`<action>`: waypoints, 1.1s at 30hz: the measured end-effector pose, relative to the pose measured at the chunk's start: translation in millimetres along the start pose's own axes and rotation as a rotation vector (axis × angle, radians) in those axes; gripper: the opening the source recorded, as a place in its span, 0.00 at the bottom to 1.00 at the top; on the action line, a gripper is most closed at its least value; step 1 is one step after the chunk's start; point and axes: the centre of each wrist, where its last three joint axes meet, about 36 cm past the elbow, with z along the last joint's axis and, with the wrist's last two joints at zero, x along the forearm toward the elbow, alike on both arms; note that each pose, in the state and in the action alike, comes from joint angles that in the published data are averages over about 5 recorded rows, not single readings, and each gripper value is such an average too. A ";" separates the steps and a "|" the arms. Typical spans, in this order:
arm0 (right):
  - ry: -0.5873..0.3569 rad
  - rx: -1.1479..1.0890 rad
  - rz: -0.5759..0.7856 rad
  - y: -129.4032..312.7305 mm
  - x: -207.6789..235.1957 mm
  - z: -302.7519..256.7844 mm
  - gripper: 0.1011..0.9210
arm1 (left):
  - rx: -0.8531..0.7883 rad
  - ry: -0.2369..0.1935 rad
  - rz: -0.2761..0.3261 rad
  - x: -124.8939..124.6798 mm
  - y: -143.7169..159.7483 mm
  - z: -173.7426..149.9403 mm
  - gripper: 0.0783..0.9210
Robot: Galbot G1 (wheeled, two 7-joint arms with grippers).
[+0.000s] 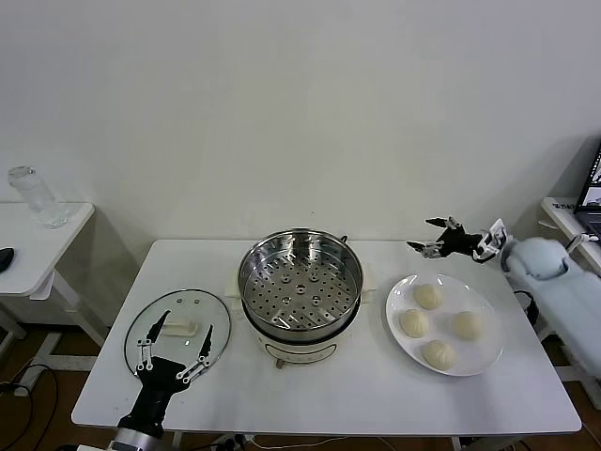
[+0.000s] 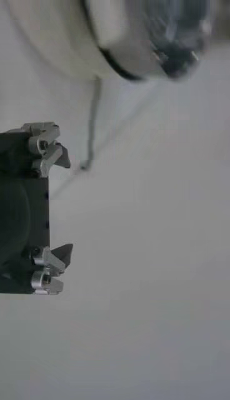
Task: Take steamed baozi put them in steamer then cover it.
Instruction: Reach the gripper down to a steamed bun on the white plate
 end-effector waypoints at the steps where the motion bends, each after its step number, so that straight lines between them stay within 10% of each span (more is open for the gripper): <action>1: 0.028 0.026 -0.032 -4.2 -0.5 -1.7 0.88 | 0.000 0.001 -0.001 0.1 0.2 0.1 0.88; 16: 0.376 0.316 -0.349 -27.7 -39.0 -33.5 0.88 | -0.008 0.019 -0.011 3.7 3.7 -1.8 0.88; 33: 0.532 0.432 -0.440 -20.8 -84.6 -39.7 0.88 | -0.008 0.025 -0.015 4.4 3.3 1.4 0.88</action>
